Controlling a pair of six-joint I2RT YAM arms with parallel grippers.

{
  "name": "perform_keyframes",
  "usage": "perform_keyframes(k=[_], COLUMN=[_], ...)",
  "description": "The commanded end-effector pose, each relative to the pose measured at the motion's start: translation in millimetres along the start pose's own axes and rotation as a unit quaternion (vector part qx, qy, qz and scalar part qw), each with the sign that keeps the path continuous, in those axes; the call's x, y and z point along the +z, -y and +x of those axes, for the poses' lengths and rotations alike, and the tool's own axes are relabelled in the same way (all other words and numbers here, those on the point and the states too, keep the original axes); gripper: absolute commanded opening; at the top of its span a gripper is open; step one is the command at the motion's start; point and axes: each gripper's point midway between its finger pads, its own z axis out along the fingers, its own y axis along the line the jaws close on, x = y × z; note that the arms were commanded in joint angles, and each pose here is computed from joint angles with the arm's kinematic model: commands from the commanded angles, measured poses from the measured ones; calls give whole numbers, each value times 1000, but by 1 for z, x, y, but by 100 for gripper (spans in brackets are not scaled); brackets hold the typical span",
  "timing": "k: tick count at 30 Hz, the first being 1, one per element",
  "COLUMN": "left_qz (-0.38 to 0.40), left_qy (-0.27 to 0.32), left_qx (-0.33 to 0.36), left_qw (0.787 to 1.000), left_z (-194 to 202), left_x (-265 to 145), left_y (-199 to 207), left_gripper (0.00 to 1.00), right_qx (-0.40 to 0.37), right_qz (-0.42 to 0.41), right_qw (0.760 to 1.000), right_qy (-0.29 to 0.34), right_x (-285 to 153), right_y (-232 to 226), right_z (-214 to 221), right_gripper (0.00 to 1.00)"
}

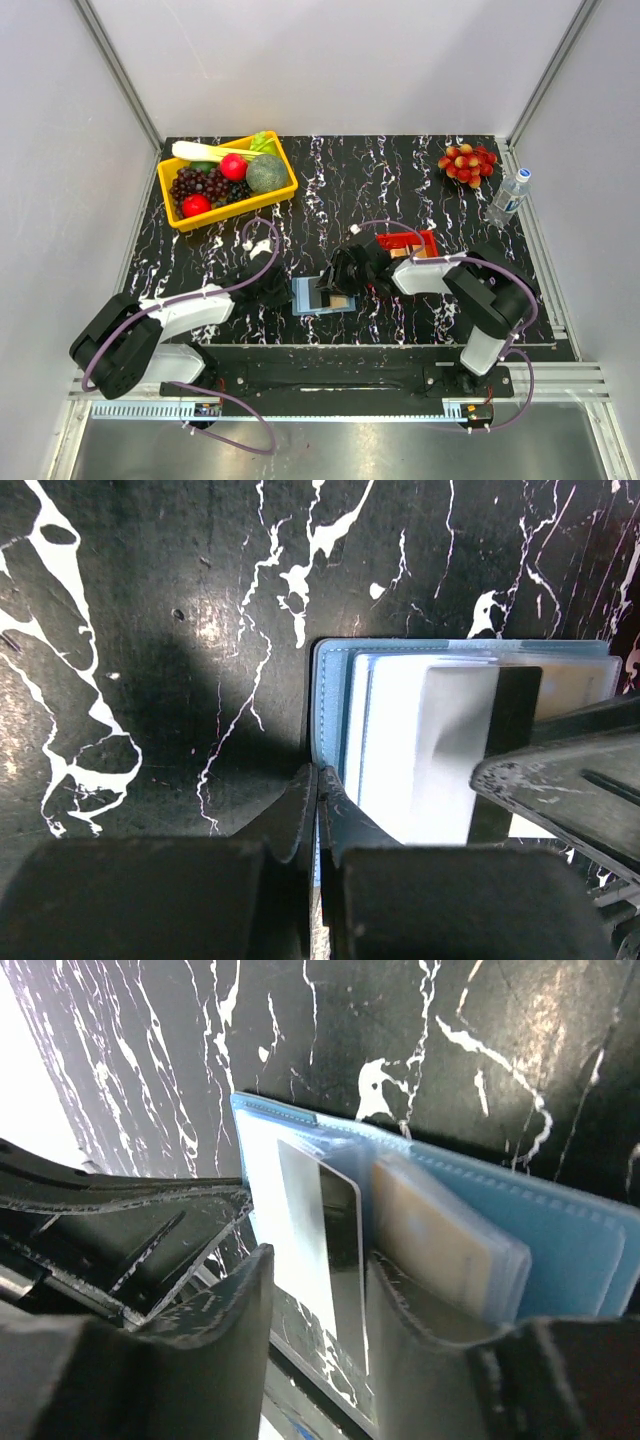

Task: Put the credit cards into the card holder
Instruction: Insert the credit card into the card holder.

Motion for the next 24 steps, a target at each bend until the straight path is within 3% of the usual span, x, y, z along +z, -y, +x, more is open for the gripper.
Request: perform_keyframes(k=[1, 5, 11, 14, 17, 24], left_qz=[-27, -29, -12, -8, -4, 13], left_qy=[-32, -30, -28, -26, -26, -24], left_qx=[8, 8, 6, 6, 5, 2], left_qw=[999, 999, 1000, 1000, 1000, 1000], left_z=[18, 18, 18, 17, 17, 16], left_x=[-3, -2, -3, -4, -3, -4], left_y=[-17, -18, -13, -11, -10, -3], left_gripper=[0, 0, 0, 0, 0, 0], right_qx=[-43, -58, -58, -62, -71, -96], right_qz=[65, 71, 74, 51, 32, 11], right_qw=[996, 995, 996, 997, 997, 995], right_qy=[39, 50, 11, 2, -13, -38], right_x=[-20, -28, -21, -13, -6, 6], right_y=[8, 2, 4, -6, -17, -39], right_z=[-12, -19, -5, -1, 7, 16], right_gripper=[48, 51, 52, 46, 33, 33])
